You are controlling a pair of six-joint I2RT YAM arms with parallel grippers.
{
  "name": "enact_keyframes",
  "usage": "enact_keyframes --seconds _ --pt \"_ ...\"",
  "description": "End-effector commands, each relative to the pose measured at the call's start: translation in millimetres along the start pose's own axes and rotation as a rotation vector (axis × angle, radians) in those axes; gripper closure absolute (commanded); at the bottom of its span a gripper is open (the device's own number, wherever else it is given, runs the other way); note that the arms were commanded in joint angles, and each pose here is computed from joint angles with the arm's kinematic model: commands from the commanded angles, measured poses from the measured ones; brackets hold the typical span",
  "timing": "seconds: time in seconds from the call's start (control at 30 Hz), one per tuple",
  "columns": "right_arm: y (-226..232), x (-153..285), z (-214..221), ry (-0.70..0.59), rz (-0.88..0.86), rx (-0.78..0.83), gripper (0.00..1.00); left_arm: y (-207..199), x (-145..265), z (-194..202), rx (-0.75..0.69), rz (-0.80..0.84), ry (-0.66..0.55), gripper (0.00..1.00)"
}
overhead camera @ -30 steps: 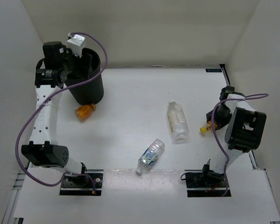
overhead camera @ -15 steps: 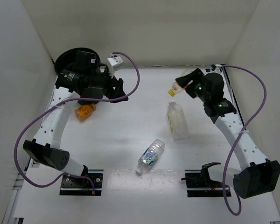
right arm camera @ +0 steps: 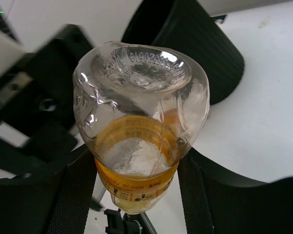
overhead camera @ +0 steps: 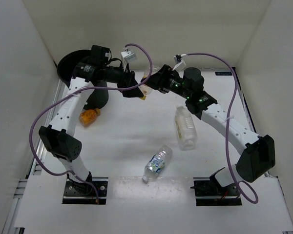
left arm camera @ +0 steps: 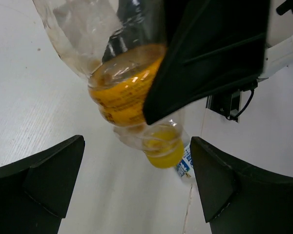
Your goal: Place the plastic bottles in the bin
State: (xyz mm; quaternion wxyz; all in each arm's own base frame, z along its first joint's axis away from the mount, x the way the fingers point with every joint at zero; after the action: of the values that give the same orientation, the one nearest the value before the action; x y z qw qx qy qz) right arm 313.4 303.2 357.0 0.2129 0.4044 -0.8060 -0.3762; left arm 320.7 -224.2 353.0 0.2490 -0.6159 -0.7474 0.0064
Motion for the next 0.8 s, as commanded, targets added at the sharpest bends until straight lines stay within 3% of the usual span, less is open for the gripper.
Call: enact_keyframes --seconds 0.0,0.37,0.47,0.5,0.53,0.6,0.67,0.7,0.77 --pt "48.3 0.1 -19.3 -0.047 -0.181 0.103 1.0 -13.7 3.5 -2.9 -0.009 0.019 -0.001 0.0" --pt "55.6 -18.8 -3.5 0.002 -0.231 0.055 1.0 -8.0 2.3 -4.0 0.036 0.056 -0.017 0.0" --pt "55.6 -18.8 -3.6 0.002 -0.231 0.055 1.0 -7.5 5.7 -2.2 0.042 0.048 -0.019 0.27" --pt "55.0 -19.2 -4.6 -0.005 -0.225 0.054 1.0 -4.6 8.1 -2.1 0.036 0.04 -0.022 0.52" --pt "52.8 -19.9 -4.9 -0.01 -0.211 0.05 1.0 -5.9 12.5 -0.4 0.045 0.033 -0.022 0.66" --pt "52.8 -19.9 -4.9 -0.01 -0.211 0.05 1.0 -4.7 16.0 2.7 0.058 0.017 -0.016 0.83" --pt "51.5 -20.0 -3.8 -0.004 -0.204 0.046 1.0 -4.9 16.9 7.8 0.062 0.01 0.004 0.89" --pt "54.3 -19.6 -6.0 -0.006 -0.207 0.047 0.92 -2.6 20.2 5.4 0.044 0.001 -0.004 0.89" --pt "56.9 -20.8 -7.5 0.005 -0.207 0.055 0.64 -1.4 20.7 7.6 0.053 -0.013 0.007 0.89"
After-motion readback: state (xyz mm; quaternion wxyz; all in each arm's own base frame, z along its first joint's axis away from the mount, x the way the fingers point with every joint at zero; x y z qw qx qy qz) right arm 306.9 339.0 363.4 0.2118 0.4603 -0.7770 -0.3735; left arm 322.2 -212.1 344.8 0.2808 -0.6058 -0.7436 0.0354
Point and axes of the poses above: each gripper's point midway between its finger pads, its own x axis back along the fingers, its own y axis along the line the jaws close on, z = x × y, the point moved 4 cm from there along x, back along the fingers
